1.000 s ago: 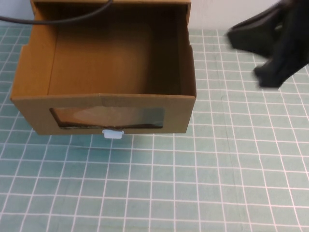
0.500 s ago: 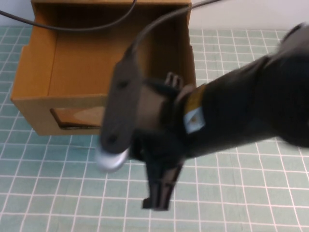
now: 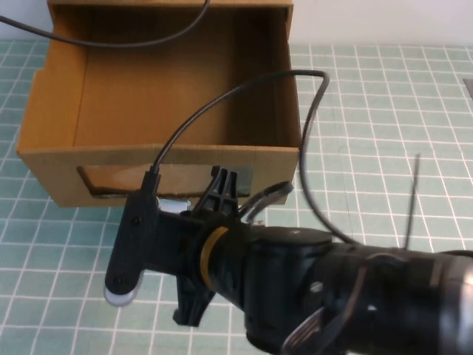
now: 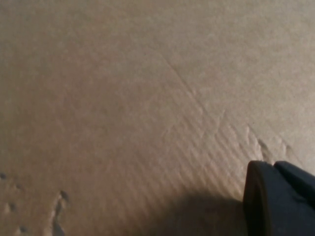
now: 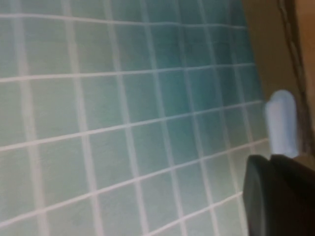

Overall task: Close the shoe box
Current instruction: Close the shoe box with your right arm

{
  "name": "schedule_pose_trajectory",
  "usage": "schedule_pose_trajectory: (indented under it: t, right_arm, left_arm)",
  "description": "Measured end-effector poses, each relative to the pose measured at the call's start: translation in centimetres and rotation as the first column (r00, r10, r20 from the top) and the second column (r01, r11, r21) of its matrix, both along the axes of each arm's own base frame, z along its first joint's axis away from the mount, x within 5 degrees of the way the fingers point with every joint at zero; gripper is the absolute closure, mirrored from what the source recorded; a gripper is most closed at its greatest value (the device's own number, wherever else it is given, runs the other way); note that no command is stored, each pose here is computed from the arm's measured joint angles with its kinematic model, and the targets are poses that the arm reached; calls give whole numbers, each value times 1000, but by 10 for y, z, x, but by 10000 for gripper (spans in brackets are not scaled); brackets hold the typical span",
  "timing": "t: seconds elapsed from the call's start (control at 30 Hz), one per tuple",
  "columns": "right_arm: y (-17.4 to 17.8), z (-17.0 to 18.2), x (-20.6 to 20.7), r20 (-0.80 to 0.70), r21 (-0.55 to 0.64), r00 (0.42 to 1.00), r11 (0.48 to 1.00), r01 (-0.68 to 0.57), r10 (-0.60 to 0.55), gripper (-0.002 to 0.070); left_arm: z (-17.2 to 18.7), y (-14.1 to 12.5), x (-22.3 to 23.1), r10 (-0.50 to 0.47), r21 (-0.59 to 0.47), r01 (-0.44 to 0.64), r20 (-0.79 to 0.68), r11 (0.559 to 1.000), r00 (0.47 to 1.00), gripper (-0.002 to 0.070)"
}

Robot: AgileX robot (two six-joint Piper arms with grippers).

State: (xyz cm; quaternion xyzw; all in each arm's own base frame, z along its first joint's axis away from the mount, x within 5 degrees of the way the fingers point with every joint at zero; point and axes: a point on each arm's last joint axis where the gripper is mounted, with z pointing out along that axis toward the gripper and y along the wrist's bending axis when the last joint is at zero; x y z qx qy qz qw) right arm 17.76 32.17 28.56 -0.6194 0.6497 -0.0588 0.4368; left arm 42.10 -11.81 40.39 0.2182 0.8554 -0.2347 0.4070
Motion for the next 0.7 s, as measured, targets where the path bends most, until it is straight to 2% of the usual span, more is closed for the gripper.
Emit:
schedule_pose_trajectory:
  t: [0.17, 0.53, 0.7]
  right_arm:
    - [11, -15, 11, 85, 11, 996, 999, 35, -35, 690]
    - [25, -41, 17, 119, -40, 993, 999, -12, 17, 690]
    - [29, -54, 26, 188, -51, 981, 998, 48, -38, 690]
  left_arm:
    - [0, 0, 0, 0, 0, 0, 0, 1000, 1000, 680]
    - [0, 0, 0, -1, 0, 1, -1, 1000, 1000, 680]
    - [0, 0, 0, -1, 0, 1, -1, 1000, 1000, 680]
